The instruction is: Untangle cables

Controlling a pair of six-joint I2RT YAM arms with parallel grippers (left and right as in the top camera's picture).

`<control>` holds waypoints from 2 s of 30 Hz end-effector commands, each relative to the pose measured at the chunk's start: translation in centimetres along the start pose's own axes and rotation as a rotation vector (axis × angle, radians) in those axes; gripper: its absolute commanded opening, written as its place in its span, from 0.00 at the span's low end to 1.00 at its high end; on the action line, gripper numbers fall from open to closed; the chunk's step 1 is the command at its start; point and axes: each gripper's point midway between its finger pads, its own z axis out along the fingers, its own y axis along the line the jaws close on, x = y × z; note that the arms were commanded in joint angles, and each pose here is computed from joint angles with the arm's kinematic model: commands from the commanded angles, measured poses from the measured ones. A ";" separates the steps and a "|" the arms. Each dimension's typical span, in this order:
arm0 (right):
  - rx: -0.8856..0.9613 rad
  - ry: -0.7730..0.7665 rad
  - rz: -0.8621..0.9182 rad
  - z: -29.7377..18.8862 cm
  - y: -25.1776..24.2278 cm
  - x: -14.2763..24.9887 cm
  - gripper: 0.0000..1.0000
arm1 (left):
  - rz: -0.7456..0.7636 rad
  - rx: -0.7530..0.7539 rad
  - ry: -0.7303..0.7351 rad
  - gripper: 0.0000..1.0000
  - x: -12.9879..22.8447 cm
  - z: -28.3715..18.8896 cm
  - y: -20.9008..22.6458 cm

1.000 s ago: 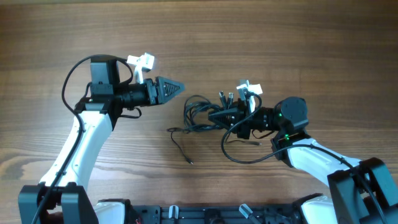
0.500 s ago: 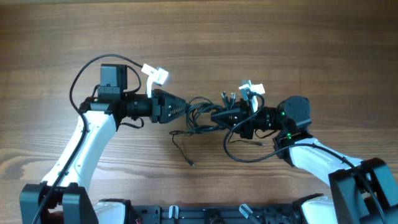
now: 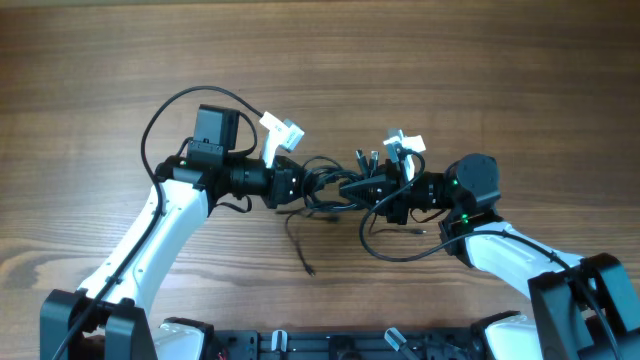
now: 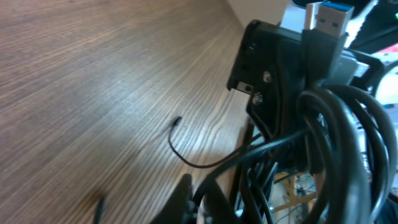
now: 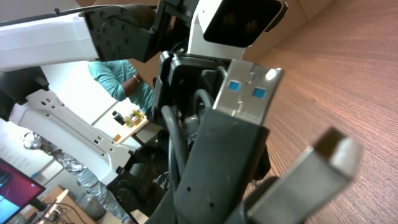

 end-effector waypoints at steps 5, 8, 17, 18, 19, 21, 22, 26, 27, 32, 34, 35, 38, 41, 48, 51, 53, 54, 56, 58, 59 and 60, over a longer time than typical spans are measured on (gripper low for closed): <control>0.002 -0.008 -0.010 -0.1 0.0 -0.3 0.11 | -0.213 -0.315 0.011 0.04 0.8 -0.7 5.5; 0.002 -0.008 -0.009 -0.1 0.0 -0.3 0.14 | -0.338 -0.449 -0.018 0.04 1.0 -1.6 7.6; 0.001 -0.008 0.015 -0.1 0.0 -0.3 0.14 | -0.611 -0.692 -0.169 0.04 0.7 -3.9 11.3; 0.001 -0.008 0.015 -0.1 0.0 -0.3 0.15 | -0.644 -0.725 -0.191 0.05 0.7 -4.3 11.8; 0.001 -0.007 0.015 -0.1 0.0 -0.3 0.15 | -0.664 -0.745 -0.204 0.05 0.8 -4.6 12.0; 0.001 -0.007 0.016 -0.1 0.0 -0.3 0.15 | -0.729 -0.793 -0.238 0.07 1.0 -5.3 12.7; 0.001 -0.007 0.016 -0.1 0.0 -0.3 0.15 | -0.770 -0.818 -0.258 0.07 1.3 -5.9 13.1; 0.001 -0.007 0.015 -0.1 0.0 -0.3 0.15 | -0.870 -0.873 -0.304 0.11 2.1 -8.1 14.4; 0.001 -0.008 0.015 -0.1 0.0 -0.3 0.15 | -0.895 -0.885 -0.314 0.11 2.4 -8.9 14.8; 0.001 -0.008 0.014 -0.1 0.0 -0.3 0.14 | -1.002 -0.906 -0.376 0.05 3.1 -11.3 16.0; 0.001 -0.007 0.015 -0.1 0.0 -0.3 0.14 | -1.027 -0.905 -0.391 0.04 3.1 -11.3 16.0; 0.001 -0.007 0.015 -0.1 0.0 -0.3 0.13 | -1.070 -0.906 -0.416 0.04 3.1 -11.4 16.1; 0.001 -0.007 0.017 -0.1 0.0 -0.3 0.13 | -1.209 -0.895 -0.513 0.04 2.9 -11.7 16.3; 0.005 -0.004 0.030 -0.1 -0.2 -0.2 0.09 | -1.256 -0.870 -0.569 0.04 2.3 -11.8 16.4; 0.151 -0.036 0.133 -0.3 -3.5 0.5 0.56 | -0.615 -0.523 -0.314 0.04 -2.5 -7.3 11.8; 0.276 -0.109 0.157 -0.9 -5.8 -0.3 0.84 | -0.416 -0.313 -0.312 0.04 -5.0 -6.3 8.5; 0.286 -0.116 0.170 -0.8 -6.1 -0.8 1.00 | -0.304 -0.172 -0.332 0.04 -6.8 -6.2 5.5; 0.295 -0.114 0.179 -0.8 -6.3 -1.0 1.00 | -0.252 -0.113 -0.339 0.04 -7.5 -6.3 4.2; 0.356 -0.132 0.213 -1.0 -7.5 -1.4 1.00 | -0.167 -0.031 -0.361 0.04 -8.8 -6.9 1.6; 0.377 -0.145 0.219 -1.2 -7.9 -1.6 1.00 | -0.138 -0.022 -0.382 0.04 -9.3 -7.6 0.2; 0.369 -0.141 0.226 -1.1 -7.8 -1.5 1.00 | -0.121 -0.019 -0.393 0.04 -9.5 -7.9 -0.6; 0.358 -0.132 0.226 -1.0 -7.6 -1.4 1.00 | -0.079 -0.002 -0.401 0.04 -9.7 -8.4 -1.9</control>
